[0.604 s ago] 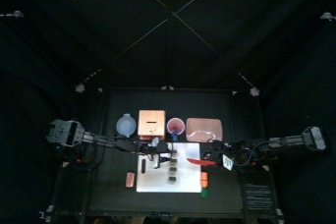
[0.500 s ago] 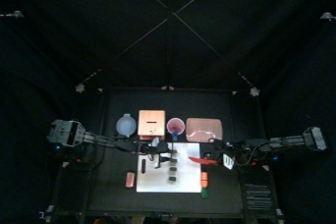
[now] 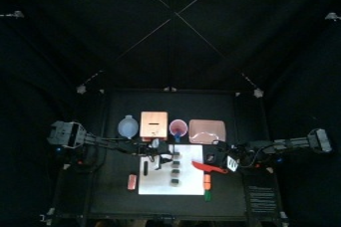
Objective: Place sushi on board then cut the sushi with the knife then place the pieces on the plate
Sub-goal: Place the 4 sushi pieces on the plate
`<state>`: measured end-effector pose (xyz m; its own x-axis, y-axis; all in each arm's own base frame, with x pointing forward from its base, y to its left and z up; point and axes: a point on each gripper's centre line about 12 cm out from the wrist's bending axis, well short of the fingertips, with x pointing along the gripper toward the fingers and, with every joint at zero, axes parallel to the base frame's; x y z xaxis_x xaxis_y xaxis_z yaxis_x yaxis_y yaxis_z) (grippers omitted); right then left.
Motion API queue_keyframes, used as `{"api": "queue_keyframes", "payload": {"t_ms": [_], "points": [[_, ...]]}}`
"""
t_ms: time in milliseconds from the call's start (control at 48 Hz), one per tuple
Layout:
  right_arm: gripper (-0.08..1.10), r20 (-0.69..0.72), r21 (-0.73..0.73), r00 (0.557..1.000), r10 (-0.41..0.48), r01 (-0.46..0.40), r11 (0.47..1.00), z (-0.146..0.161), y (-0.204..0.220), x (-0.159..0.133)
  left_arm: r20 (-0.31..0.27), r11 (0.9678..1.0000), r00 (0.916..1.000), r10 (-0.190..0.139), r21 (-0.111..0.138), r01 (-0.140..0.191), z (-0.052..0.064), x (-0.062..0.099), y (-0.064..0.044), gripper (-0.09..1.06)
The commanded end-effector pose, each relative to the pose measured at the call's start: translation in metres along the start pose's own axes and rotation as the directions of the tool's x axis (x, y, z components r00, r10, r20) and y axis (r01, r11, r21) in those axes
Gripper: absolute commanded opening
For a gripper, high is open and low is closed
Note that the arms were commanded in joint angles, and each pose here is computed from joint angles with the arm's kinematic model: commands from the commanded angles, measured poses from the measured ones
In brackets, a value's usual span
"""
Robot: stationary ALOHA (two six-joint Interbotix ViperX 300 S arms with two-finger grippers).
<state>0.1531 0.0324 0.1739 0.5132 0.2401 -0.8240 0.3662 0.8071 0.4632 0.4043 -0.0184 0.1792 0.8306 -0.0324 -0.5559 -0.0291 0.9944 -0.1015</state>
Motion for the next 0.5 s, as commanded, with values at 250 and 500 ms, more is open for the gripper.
{"api": "queue_keyframes", "payload": {"t_ms": [250,500], "points": [[0.73,0.099,-0.102,0.994,-0.035,0.045,0.994,0.033,0.015,-0.023,0.136,1.0,0.9907,0.0,-0.006,0.001,0.018,-0.021,0.001,0.75],[0.73,0.331,-0.237,0.942,-0.05,0.135,0.962,0.085,0.026,-0.023,0.194,0.9999,0.9809,0.009,-0.013,-0.006,0.006,-0.03,0.005,0.74]]}}
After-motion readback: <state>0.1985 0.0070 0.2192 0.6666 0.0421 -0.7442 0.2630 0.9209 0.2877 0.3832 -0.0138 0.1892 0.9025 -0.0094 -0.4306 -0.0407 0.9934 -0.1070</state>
